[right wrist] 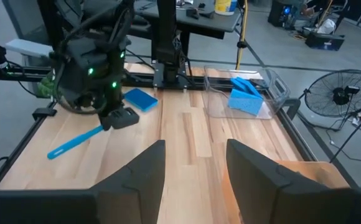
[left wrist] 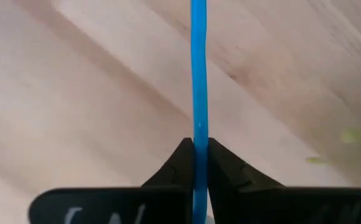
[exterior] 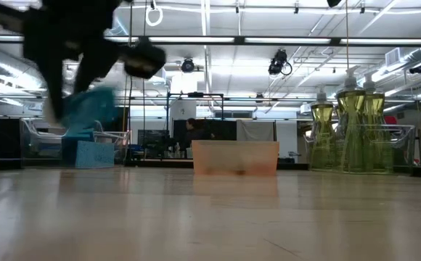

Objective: Pick & Place Kitchen Sink Supplies
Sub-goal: Put the blue dish brush into the orange bin

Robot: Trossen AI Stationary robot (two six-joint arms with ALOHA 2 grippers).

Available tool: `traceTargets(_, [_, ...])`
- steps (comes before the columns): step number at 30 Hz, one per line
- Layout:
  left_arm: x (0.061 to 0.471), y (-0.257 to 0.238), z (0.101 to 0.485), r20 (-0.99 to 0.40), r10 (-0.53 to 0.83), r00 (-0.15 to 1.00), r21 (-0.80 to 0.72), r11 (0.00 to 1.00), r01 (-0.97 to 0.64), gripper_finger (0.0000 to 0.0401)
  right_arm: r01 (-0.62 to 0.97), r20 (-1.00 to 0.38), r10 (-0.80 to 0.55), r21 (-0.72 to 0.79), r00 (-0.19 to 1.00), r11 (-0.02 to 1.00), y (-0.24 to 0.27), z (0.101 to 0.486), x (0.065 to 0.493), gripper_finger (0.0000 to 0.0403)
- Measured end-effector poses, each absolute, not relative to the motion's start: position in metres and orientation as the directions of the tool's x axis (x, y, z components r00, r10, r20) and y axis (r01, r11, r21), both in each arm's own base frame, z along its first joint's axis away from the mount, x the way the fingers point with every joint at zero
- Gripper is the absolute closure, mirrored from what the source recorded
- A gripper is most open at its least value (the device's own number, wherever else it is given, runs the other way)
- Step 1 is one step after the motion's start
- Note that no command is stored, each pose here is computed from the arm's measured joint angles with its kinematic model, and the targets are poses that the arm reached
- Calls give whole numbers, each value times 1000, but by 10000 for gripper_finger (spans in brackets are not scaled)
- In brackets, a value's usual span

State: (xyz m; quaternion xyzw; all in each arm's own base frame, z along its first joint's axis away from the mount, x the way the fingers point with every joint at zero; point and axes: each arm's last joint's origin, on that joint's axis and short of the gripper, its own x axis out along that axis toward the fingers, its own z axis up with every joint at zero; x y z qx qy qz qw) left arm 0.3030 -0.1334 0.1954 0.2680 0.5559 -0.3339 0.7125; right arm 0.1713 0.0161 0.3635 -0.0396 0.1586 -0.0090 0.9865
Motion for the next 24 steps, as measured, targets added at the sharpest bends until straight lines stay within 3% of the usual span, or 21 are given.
traceTargets(13, [320, -48, 261, -947, -88, 308, 147, 735, 662, 379, 86, -305, -114, -103, 946, 991, 14, 364, 171, 232])
traceTargets(24, [332, 39, 293, -892, 36, 451, 252, 868, 428, 379, 139, -308, -169, -117, 936, 983, 12, 363, 171, 232])
